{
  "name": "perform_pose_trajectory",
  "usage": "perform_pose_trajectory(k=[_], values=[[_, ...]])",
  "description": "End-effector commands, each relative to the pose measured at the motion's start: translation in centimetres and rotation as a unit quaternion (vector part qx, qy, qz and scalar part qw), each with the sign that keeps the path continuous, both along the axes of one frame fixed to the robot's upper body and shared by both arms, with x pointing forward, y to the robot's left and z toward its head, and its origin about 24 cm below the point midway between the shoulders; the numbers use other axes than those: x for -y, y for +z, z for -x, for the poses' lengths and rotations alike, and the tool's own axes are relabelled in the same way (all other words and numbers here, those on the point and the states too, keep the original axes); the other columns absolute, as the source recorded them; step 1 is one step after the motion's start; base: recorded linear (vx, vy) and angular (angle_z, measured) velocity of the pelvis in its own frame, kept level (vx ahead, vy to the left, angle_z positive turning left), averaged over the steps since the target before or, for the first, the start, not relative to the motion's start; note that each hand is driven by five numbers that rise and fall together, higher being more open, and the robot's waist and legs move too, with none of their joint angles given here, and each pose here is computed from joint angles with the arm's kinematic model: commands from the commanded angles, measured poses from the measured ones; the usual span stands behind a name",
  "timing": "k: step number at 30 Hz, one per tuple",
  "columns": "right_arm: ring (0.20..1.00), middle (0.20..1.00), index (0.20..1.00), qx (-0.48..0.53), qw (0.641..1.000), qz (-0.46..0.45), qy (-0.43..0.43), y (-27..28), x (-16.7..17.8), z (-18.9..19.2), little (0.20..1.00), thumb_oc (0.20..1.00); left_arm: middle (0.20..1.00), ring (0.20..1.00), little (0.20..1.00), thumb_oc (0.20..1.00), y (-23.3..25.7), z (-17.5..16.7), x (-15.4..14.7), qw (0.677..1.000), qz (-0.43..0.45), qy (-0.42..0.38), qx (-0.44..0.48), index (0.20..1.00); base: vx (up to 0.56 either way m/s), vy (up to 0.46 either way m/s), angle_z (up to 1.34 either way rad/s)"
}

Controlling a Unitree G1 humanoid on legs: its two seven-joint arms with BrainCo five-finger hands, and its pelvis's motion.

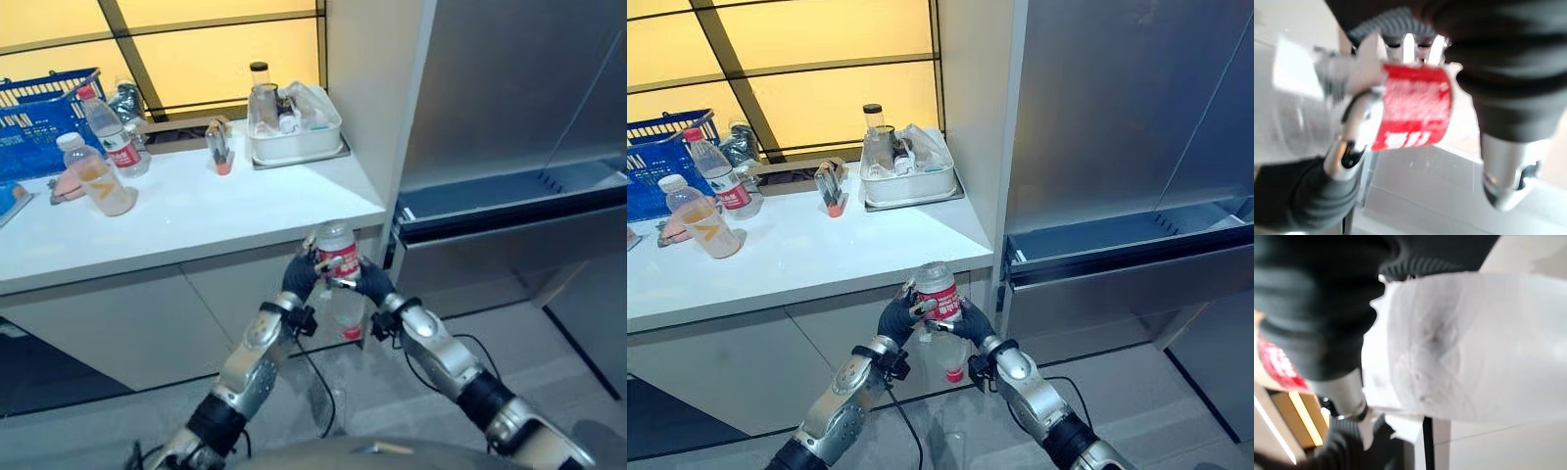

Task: Take the drinks into the refrigerator

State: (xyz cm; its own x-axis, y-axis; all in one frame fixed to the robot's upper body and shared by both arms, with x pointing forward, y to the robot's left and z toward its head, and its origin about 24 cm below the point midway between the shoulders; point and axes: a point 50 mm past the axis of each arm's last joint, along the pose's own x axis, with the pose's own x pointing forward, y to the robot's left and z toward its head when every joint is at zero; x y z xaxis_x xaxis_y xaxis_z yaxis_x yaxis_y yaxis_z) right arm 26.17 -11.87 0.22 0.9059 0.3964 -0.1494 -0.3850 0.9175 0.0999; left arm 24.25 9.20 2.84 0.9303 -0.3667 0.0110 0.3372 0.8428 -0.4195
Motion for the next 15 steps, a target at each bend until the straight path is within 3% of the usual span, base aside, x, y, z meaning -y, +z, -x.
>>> perform_pose_trajectory(k=[1, 15], values=[[0.2, 0.2, 0.2, 0.135, 0.981, -0.043, -0.13, 5.8, 5.1, -3.6, 0.2, 0.2, 1.0, 1.0, 1.0, 1.0, 1.8, -0.5, -3.1, 0.997, -0.014, 0.039, 0.071, 1.0, 0.0, -0.003, 0.03], [0.2, 0.2, 0.2, 0.184, 0.964, -0.047, -0.185, 7.9, 8.1, -3.4, 0.2, 0.2, 1.0, 1.0, 1.0, 1.0, -3.9, 2.0, -5.8, 0.991, -0.124, 0.051, -0.03, 1.0, 0.0, 0.0, 0.0]])
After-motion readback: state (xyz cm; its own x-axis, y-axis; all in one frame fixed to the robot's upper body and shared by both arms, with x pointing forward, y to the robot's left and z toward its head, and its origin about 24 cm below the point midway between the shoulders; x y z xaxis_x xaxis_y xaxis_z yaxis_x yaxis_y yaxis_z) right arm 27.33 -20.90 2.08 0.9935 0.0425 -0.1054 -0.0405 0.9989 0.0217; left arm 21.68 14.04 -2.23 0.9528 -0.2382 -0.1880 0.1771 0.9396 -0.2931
